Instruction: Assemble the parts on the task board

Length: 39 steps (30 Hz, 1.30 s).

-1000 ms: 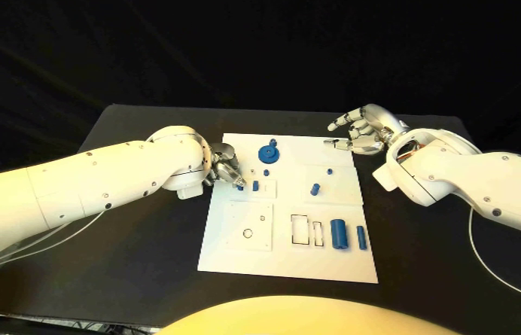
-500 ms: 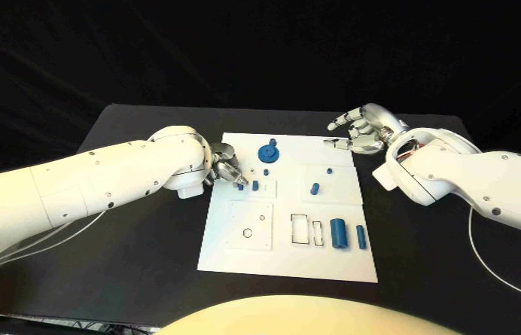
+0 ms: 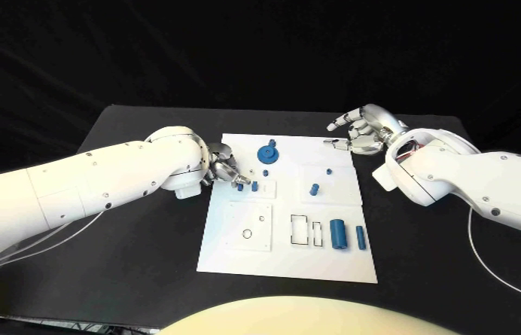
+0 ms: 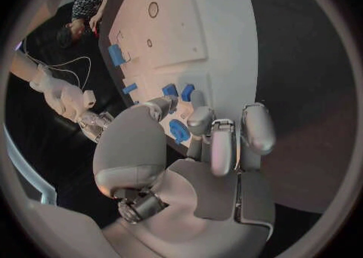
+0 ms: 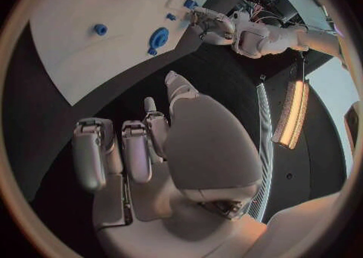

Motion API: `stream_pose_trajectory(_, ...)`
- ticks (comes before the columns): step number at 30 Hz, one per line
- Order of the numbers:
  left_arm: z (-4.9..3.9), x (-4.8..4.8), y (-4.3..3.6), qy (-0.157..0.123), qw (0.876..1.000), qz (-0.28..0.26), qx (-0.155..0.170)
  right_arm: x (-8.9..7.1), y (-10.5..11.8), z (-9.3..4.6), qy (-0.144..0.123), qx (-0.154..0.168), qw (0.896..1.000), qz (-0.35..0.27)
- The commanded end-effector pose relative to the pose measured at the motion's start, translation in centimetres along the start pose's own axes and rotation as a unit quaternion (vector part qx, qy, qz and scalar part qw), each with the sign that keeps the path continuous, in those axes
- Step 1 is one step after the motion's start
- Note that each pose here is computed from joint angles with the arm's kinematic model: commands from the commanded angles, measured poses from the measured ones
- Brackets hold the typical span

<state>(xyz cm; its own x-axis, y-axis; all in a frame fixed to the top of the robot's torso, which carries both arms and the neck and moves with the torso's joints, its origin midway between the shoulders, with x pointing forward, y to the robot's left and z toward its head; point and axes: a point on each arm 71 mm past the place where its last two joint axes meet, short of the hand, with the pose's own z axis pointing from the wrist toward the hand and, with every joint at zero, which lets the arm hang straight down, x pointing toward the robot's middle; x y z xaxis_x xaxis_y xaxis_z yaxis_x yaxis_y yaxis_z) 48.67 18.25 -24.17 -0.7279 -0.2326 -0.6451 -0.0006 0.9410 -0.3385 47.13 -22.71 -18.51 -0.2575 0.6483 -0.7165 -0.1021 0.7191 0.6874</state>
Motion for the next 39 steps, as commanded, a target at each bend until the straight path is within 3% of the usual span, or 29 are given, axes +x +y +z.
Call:
stream_pose_trajectory(1,-0.1,-0.18,-0.15,-0.012,1.0,-0.002,0.007,0.1,0.1,0.0,0.004,-0.008,1.0,-0.001)
stream_pose_trajectory(15,-0.87,-1.26,-0.74,-0.053,0.996,-0.059,0.032,0.1,0.1,0.0,0.004,-0.009,1.0,-0.001)
stream_pose_trajectory(19,-1.09,-1.67,-1.0,-0.063,0.991,-0.102,0.066,0.1,0.1,0.0,0.004,-0.009,1.0,-0.001)
stream_pose_trajectory(24,-1.49,-2.49,-2.0,-0.105,0.972,-0.144,0.151,0.1,0.0,0.0,0.003,-0.008,1.0,-0.001)
stream_pose_trajectory(27,-1.74,-2.76,-2.87,-0.143,0.96,-0.123,0.208,0.0,0.0,0.0,0.002,-0.008,1.0,-0.001)
stream_pose_trajectory(31,-1.81,-2.51,-3.87,-0.177,0.948,-0.061,0.259,0.0,-0.1,0.0,0.001,-0.008,1.0,-0.001)
stream_pose_trajectory(39,-0.82,-1.18,-5.12,-0.176,0.94,0.064,0.286,0.0,0.0,0.0,0.002,-0.008,1.0,-0.001)
